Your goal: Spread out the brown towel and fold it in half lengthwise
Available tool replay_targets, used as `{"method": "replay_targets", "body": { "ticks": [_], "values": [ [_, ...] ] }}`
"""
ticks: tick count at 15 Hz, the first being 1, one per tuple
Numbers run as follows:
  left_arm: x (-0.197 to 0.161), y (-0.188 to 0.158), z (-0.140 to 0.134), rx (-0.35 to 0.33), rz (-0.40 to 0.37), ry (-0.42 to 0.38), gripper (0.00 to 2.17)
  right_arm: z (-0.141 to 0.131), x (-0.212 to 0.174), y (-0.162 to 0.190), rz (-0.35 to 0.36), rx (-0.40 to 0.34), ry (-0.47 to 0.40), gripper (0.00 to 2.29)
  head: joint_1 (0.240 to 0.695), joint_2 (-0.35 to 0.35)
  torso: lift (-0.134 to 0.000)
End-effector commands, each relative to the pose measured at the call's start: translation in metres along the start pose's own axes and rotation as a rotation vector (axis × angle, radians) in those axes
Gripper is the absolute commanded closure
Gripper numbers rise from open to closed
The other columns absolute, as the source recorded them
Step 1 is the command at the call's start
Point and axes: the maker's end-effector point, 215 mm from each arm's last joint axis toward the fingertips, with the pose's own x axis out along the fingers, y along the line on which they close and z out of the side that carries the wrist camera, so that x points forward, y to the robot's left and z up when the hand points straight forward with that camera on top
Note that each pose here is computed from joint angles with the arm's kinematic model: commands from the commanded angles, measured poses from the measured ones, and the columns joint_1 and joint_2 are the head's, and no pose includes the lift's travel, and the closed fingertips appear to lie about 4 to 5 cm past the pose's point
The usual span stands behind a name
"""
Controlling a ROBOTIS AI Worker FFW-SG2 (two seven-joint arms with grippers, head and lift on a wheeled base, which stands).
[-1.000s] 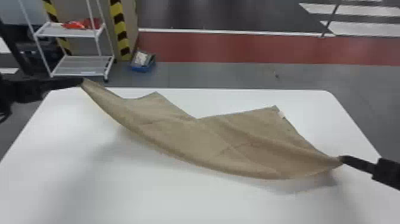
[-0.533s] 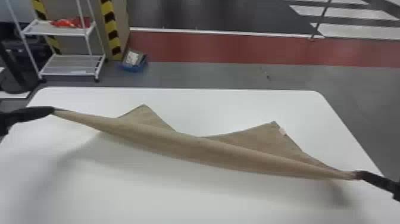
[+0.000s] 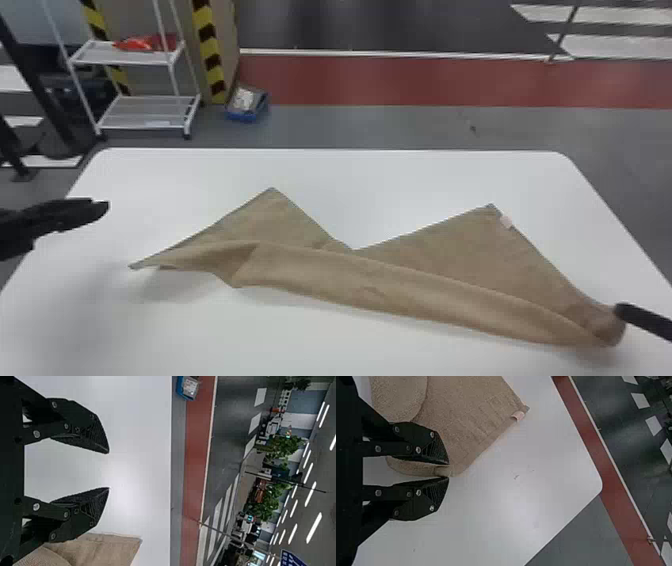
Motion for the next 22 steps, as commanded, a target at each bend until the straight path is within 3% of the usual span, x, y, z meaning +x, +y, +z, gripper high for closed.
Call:
{"method": "replay_targets", "body": {
  "ticks": [1,5,7,11,13,15,16,20,22],
  "values": [
    [-0.002,0.0,0.005,0.008,0.003,-0.009,0.07,-0.01,-0.002,-0.007,-0.054,-0.056,0.024,0.04,0.695,-0.031,-0.123],
    [-0.002,-0.007,0.005,0.025,-0.007,-0.003,0.07,-0.011,-0.011,-0.033,-0.209,-0.209,0.054,0.03,0.695,-0.039,-0.123],
    [-0.004,-0.008,-0.002,0.019,-0.007,0.009,0.07,-0.003,-0.022,-0.052,-0.296,-0.338,0.083,0.04,0.695,-0.063,-0.123],
    [-0.007,-0.015,-0.007,0.005,0.0,0.038,0.07,0.03,-0.051,-0.096,-0.49,-0.673,0.159,0.1,0.695,-0.107,-0.123],
    [-0.006,-0.018,-0.017,0.002,0.009,0.059,0.08,0.051,-0.054,-0.089,-0.482,-0.774,0.131,0.12,0.695,-0.165,-0.123],
    [-0.008,-0.024,-0.028,-0.012,0.024,0.076,0.08,0.077,-0.059,-0.086,-0.53,-0.975,0.116,0.12,0.695,-0.176,-0.123],
    [-0.006,-0.027,-0.034,-0.017,0.028,0.084,0.08,0.084,-0.057,-0.082,-0.532,-1.037,0.116,0.12,0.695,-0.182,-0.123],
    [-0.004,-0.046,-0.054,-0.04,0.044,0.125,0.07,0.058,-0.028,-0.069,-0.51,-1.292,0.258,0.13,0.695,-0.194,-0.123],
    [-0.007,-0.049,-0.06,-0.05,0.056,0.126,0.07,0.051,-0.023,-0.072,-0.496,-1.355,0.306,0.13,0.695,-0.194,-0.123]
  ]
}}
